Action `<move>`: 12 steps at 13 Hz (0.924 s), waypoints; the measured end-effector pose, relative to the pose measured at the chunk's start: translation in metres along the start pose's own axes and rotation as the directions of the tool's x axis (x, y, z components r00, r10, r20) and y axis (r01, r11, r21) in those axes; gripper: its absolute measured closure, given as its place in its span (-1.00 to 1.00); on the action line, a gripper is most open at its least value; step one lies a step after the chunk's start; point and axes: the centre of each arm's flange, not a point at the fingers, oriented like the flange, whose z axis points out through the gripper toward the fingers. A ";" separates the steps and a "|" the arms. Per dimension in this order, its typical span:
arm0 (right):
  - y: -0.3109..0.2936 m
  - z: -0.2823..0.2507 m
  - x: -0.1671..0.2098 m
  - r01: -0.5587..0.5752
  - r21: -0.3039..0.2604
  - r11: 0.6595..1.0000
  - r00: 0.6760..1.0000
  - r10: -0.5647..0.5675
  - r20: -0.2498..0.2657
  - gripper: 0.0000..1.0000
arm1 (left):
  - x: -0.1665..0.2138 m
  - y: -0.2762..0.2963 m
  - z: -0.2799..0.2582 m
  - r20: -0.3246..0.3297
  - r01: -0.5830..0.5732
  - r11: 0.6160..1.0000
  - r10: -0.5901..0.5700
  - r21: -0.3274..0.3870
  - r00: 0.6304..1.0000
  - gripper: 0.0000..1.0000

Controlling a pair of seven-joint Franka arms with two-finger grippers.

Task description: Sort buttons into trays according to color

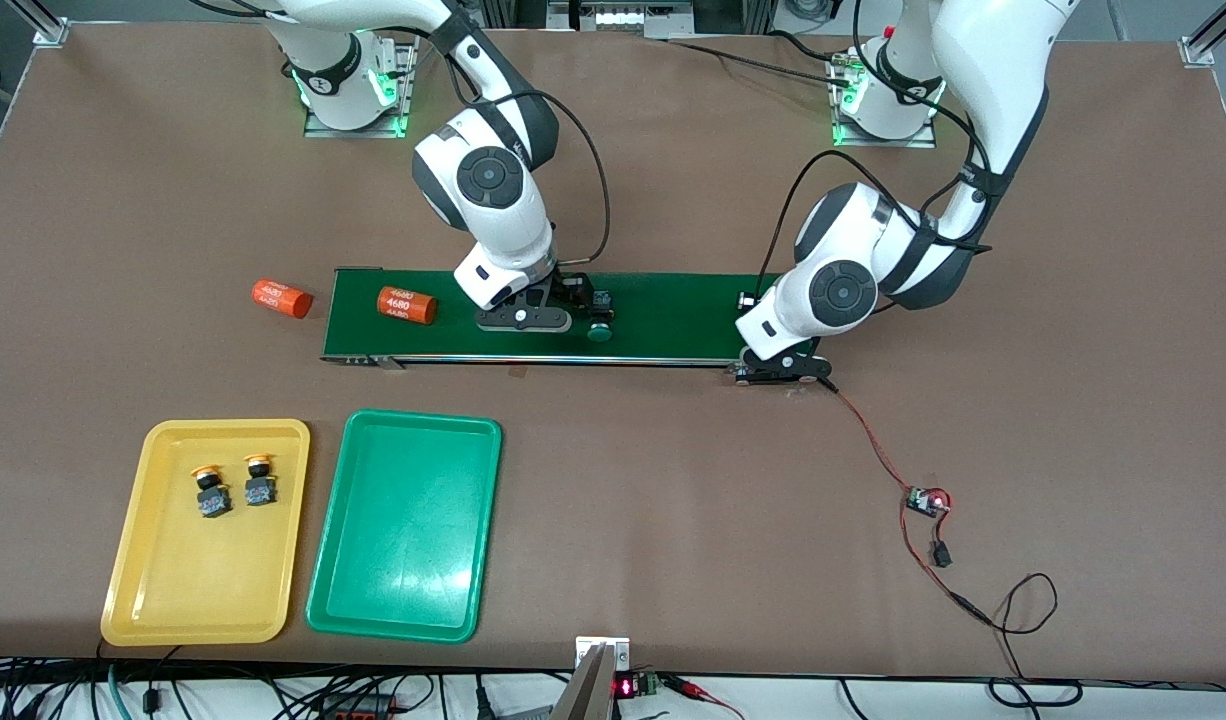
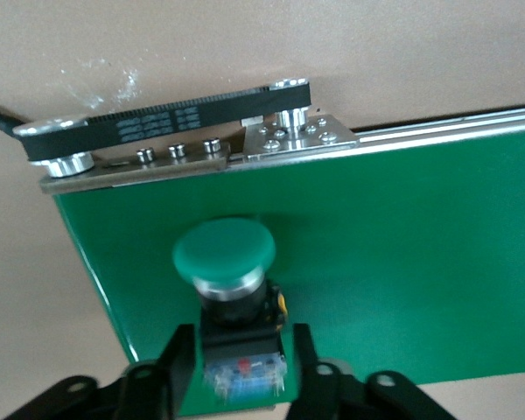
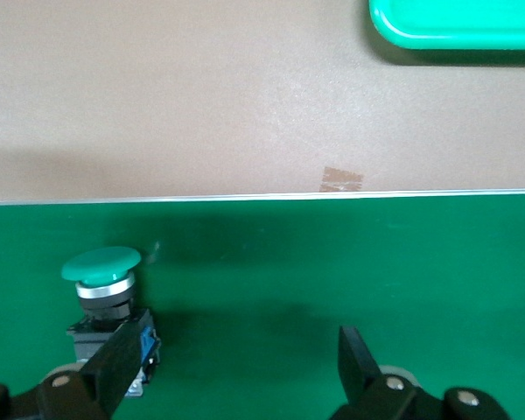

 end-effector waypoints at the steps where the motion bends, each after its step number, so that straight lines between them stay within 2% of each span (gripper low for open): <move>1: -0.002 0.003 -0.002 0.009 -0.007 1.000 1.000 -0.009 -0.002 -1.00 | 0.000 0.001 -0.001 -0.002 0.003 1.000 -0.003 0.000 1.000 -0.35; 4: -0.005 0.015 -0.009 0.025 -0.023 0.999 1.000 -0.025 0.008 -1.00 | 0.001 0.002 -0.023 -0.041 0.012 1.000 -0.013 -0.008 0.999 -0.95; 5: -0.007 0.017 -0.013 0.031 -0.024 0.999 0.999 -0.031 0.014 -1.00 | -0.001 0.001 -0.040 -0.068 0.021 1.000 -0.022 -0.011 0.997 -1.00; 9: -0.011 0.018 -0.019 0.041 -0.023 0.999 0.999 -0.040 0.021 -1.00 | -0.018 -0.042 -0.136 -0.211 0.085 0.996 -0.090 -0.036 0.973 -1.00; 12: -0.011 0.020 -0.020 0.042 -0.025 0.999 0.999 -0.041 0.023 -1.00 | -0.033 -0.087 -0.190 -0.301 0.072 0.997 -0.077 -0.027 0.951 -1.00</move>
